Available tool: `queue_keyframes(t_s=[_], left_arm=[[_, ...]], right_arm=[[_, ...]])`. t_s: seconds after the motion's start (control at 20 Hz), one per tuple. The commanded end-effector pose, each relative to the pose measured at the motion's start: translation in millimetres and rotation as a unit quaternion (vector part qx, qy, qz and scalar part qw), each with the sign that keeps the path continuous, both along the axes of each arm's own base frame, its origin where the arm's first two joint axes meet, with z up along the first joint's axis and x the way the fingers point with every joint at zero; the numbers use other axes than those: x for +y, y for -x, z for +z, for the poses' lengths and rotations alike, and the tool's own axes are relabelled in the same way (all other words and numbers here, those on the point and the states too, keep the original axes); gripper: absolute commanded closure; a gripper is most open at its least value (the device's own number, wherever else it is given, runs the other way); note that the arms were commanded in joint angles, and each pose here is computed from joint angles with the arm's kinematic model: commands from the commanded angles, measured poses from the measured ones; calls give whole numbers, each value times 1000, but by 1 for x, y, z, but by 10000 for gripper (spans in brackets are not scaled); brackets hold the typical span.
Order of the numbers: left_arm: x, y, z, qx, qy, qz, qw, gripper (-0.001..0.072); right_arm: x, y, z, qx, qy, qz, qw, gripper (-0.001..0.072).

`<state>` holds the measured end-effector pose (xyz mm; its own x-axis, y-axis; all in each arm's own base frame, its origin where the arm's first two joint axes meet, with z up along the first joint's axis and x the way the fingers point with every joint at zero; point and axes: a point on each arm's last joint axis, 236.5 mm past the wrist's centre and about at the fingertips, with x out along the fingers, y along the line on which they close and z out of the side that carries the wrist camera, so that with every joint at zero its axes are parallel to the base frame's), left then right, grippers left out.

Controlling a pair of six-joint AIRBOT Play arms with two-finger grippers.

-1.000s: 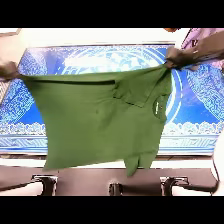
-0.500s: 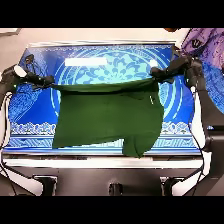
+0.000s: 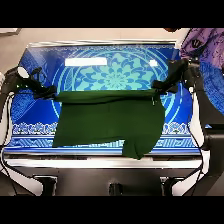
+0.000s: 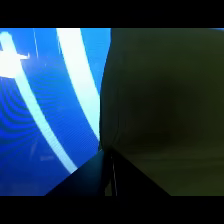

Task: Fold the clothes and pants, and hang the long-sleeved shirts on hangers.

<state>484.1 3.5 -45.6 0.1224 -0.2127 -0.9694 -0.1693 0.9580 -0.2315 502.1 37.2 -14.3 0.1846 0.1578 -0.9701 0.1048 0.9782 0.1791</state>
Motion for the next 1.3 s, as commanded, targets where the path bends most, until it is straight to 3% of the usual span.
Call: queue_keyframes(t_s=[0.0,0.45,0.5,0.55,0.65,0.7,0.95,1.1,1.25], left_arm=[[1,24,-6,54,-4,-3,999,696],[-32,34,-45,105,-1,-36,994,679],[-35,33,-48,107,-1,-28,994,594],[-35,30,-47,101,-1,-19,995,460],[-32,20,-32,80,-2,-10,997,142],[-24,14,-17,63,-3,-4,998,127],[53,34,58,-1,-18,76,997,95],[79,94,51,11,1,149,989,95],[64,149,28,20,41,195,980,95]], right_arm=[[-17,22,-10,52,38,5,998,683],[-17,50,-72,119,36,5,992,675],[-13,51,-76,124,30,4,992,592],[-11,50,-76,123,24,3,992,499],[-8,48,-65,110,17,13,994,383],[-9,48,-51,98,9,17,995,350],[-49,78,21,37,-102,-26,994,348],[-57,161,5,79,-172,-98,977,349],[-22,239,-23,125,-202,-124,963,349]])
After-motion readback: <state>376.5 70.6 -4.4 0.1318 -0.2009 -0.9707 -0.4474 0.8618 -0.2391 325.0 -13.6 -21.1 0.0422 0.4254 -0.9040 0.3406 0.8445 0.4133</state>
